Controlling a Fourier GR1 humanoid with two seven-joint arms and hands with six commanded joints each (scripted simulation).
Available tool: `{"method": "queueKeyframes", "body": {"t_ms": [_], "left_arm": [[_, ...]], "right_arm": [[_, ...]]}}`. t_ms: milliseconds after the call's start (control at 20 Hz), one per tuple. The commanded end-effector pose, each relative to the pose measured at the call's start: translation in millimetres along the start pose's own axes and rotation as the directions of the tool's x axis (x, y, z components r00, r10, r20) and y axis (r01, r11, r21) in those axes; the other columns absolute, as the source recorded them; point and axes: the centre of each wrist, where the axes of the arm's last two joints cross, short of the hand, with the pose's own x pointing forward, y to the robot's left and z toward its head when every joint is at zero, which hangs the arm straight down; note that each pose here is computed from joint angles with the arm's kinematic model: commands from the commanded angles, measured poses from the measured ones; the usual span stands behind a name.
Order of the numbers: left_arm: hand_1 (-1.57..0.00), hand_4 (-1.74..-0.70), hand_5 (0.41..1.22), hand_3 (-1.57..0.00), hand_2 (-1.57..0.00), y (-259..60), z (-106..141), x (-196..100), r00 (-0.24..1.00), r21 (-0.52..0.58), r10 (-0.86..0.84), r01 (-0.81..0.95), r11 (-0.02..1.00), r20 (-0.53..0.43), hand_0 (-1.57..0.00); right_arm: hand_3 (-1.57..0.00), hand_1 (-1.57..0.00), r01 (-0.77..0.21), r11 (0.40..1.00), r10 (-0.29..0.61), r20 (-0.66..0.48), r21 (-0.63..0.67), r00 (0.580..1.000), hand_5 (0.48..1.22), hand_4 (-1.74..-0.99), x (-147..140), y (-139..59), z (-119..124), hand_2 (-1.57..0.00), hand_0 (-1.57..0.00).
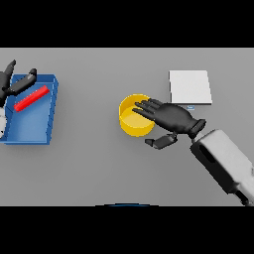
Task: Pick up the red beaker and tilt it to pour out 1 green nut into yellow bowl. Pick up the yellow bowl and place it on the metallic measuring scale.
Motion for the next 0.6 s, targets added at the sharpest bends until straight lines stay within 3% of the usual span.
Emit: {"method": "queueKeyframes", "body": {"t_ms": [0, 550], "left_arm": [[0.00, -0.81, 0.695, 0.00, 0.00, -0.7, 2.8, -1.5, 1.000, -0.006, 0.005, -0.005, 1.000, 0.016, 0.00], [0.00, -0.80, 0.703, 0.00, 0.00, 3.7, 3.2, -5.4, 1.000, -0.007, -0.014, 0.014, 1.000, 0.011, 0.00]], "right_arm": [[0.00, 0.00, -0.013, 1.000, 0.012, 0.015, 0.026, 1.000, 0.642, -1.156, -0.6, -0.3, -4.3, 0.00, 0.00], [0.00, 0.00, -0.129, 0.955, 0.124, 0.034, 0.269, 0.992, 0.674, -1.181, 3.3, -0.8, -55.9, 0.00, 0.00]]}}
